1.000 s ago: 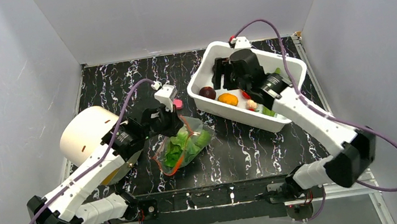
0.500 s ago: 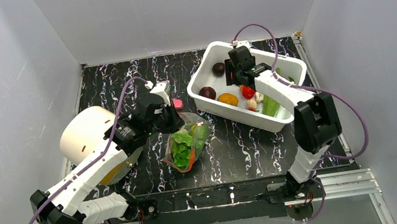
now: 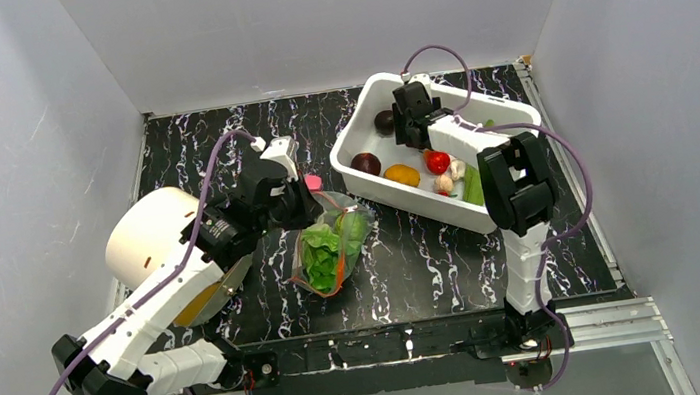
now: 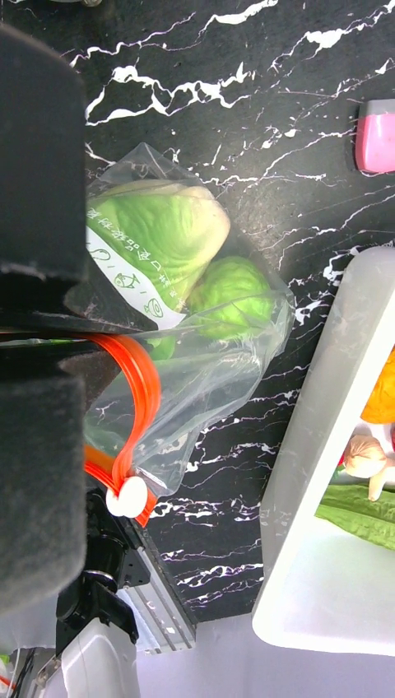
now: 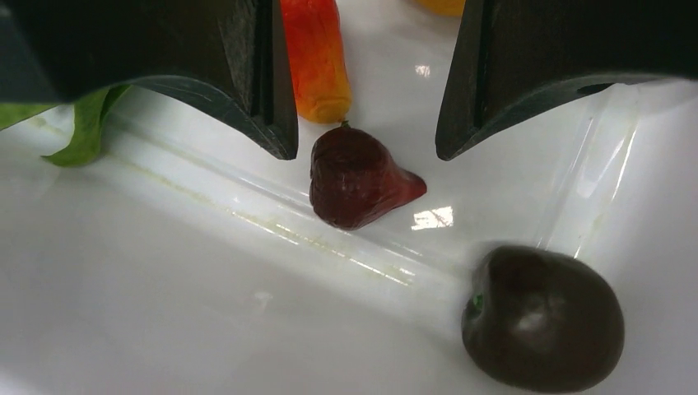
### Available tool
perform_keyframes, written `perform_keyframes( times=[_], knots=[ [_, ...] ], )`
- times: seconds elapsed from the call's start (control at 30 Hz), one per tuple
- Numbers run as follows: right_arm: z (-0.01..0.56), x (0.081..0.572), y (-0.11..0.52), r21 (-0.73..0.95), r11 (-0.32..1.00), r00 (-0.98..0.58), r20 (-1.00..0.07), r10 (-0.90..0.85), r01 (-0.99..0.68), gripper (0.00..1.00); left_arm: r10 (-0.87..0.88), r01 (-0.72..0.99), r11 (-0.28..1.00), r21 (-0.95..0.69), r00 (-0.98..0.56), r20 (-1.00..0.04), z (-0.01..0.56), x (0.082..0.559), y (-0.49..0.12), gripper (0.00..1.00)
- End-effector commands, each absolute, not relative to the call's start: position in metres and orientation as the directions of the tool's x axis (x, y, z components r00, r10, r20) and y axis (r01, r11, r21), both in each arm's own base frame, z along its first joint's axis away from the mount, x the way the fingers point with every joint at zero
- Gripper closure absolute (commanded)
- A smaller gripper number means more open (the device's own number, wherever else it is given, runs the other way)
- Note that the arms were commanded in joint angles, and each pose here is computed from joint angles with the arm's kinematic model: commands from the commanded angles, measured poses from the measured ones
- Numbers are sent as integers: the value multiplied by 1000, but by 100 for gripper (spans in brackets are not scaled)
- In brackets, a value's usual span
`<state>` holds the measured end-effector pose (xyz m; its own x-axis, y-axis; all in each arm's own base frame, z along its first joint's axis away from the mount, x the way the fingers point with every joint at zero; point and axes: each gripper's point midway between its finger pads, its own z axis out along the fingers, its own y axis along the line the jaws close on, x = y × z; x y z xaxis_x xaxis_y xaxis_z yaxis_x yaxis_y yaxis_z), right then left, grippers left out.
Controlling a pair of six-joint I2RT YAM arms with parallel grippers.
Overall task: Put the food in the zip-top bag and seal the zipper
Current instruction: Pick up the fake vegetable from the bin.
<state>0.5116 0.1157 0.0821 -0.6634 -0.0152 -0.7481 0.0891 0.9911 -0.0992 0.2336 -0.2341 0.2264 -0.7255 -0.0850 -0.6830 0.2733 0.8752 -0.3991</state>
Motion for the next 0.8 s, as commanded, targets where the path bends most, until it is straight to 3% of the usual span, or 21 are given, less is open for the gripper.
perform_keyframes(
  times=[0.0, 0.3, 0.33, 0.43, 0.77],
  knots=[
    [110, 542, 112, -95, 986, -565, -825, 1, 140, 42, -96, 317, 854, -413, -684, -723, 253, 238, -239, 100],
    [84, 546, 108, -119, 982, -613, -790, -2, 150, 47, -76, 307, 872, -382, -685, -725, 248, 239, -234, 100],
    [82, 545, 108, -123, 981, -620, -785, -3, 151, 49, -75, 307, 871, -383, -687, -723, 248, 238, -234, 100],
    [90, 545, 109, -110, 983, -605, -796, 2, 148, 68, -82, 303, 870, -389, -690, -719, 247, 237, -234, 100],
    [141, 527, 116, -42, 994, -564, -826, 24, 104, 70, -108, 277, 878, -391, -680, -725, 245, 238, -228, 100]
  ],
)
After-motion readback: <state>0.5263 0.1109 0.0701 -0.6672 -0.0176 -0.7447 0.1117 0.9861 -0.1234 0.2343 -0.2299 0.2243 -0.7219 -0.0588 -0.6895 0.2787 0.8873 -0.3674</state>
